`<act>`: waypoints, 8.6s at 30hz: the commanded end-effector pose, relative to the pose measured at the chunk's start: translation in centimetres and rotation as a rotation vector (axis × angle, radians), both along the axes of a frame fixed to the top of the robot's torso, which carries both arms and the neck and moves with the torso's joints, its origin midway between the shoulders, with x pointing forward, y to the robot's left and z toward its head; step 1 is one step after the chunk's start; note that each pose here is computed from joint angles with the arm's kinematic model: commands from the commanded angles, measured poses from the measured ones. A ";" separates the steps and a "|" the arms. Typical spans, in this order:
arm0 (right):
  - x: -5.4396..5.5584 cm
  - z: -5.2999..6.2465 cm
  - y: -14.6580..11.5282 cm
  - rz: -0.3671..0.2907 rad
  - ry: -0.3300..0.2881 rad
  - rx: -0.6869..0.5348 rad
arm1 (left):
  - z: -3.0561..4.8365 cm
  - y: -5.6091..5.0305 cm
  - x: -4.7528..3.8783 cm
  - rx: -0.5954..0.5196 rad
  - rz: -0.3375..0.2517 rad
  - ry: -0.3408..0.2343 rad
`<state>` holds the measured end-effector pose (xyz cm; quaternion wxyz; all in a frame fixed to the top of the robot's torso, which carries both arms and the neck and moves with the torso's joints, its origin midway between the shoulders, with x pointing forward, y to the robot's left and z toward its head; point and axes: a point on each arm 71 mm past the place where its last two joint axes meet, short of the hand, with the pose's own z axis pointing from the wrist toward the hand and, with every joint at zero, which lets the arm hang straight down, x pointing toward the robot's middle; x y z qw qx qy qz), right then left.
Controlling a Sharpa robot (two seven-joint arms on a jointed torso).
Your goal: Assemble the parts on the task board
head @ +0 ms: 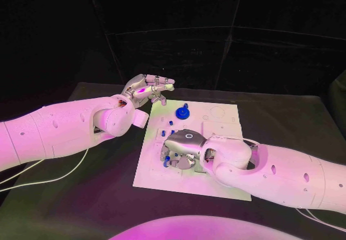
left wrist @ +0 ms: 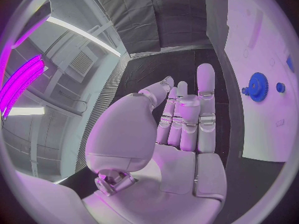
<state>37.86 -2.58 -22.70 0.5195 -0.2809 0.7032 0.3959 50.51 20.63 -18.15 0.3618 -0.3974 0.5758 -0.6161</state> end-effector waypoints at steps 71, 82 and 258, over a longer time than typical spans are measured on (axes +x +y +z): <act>0.0 1.7 -6.6 -0.175 0.068 0.233 | 0.08 0.4 -0.07 -0.006 -0.008 0.006; 0.7 2.7 -18.3 -0.625 0.293 0.184 | 0.08 0.8 -0.21 -0.003 -0.001 0.007; -1.3 0.7 -22.2 -0.797 0.182 -0.060 | -0.54 1.8 -0.74 0.009 -0.011 0.039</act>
